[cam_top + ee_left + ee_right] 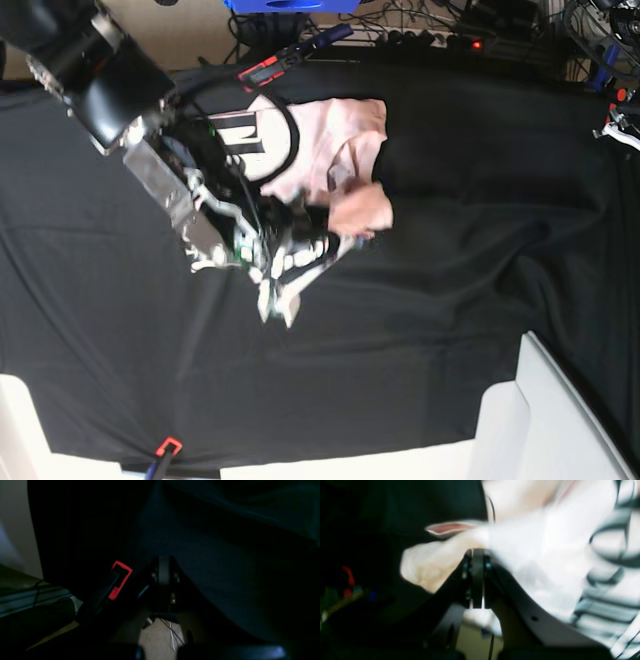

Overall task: Fold the T-shirt properly
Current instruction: 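Flip the printed shirt layer over with the right gripper and release, then move the left gripper onto the shirt and pinch the pink fabric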

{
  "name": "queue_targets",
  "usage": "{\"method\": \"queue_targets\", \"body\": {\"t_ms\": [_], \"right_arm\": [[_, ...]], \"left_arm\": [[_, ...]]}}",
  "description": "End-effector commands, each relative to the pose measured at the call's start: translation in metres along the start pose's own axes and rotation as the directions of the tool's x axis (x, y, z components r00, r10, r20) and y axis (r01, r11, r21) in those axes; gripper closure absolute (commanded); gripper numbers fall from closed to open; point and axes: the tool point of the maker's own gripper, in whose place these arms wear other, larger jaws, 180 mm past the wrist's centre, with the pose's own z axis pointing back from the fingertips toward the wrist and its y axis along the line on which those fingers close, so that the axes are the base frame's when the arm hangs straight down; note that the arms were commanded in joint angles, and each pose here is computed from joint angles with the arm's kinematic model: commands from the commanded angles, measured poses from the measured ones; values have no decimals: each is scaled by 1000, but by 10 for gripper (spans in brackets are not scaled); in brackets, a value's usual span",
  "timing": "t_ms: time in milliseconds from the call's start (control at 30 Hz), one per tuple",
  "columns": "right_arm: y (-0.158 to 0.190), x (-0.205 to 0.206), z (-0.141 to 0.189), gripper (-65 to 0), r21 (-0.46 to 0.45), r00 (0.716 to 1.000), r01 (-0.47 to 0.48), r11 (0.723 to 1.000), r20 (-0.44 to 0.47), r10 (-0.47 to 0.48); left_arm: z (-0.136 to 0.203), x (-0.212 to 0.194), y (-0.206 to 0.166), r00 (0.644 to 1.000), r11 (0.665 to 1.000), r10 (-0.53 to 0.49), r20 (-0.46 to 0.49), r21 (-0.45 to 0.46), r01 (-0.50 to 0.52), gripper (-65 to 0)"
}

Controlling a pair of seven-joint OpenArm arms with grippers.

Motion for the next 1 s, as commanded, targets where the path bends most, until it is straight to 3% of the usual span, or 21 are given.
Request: {"method": "queue_targets", "body": {"t_ms": [0,200,333,567,700,800,900,967], "right_arm": [[2,23,6,-1,2,998,-8,1000,64,8],[1,46,21,-1,4,994,-40,999,103,40],[-3,12,29,-1,33,1000,-17,999,-17,18],[-24,-48,36,-1,38,995,40,998,-98,-36],[-39,-53,43,-1,18,999,23,1000,-49,-22],[-57,-45,56,-1,-33,999,-24,999,34,25],[-77,-52,59,-1,-91,998,-48,995,38,51],[-85,-59,59,-1,-115,998,-53,992,29,57]], "left_arm": [[4,17,6,999,1000,-18,44,12,18,-8],[5,19,6,999,1000,-20,50,12,20,-8],[5,20,6,998,1000,-22,52,12,22,-8],[4,16,3,999,1000,-24,42,6,24,-8],[3,13,-1,999,1000,-22,38,-1,22,-8],[-5,4,-22,997,996,-74,-3,-57,74,-10],[-13,2,-64,984,973,-178,-17,-150,173,-22],[-16,0,-95,971,948,-238,-15,-219,229,-89]]}}
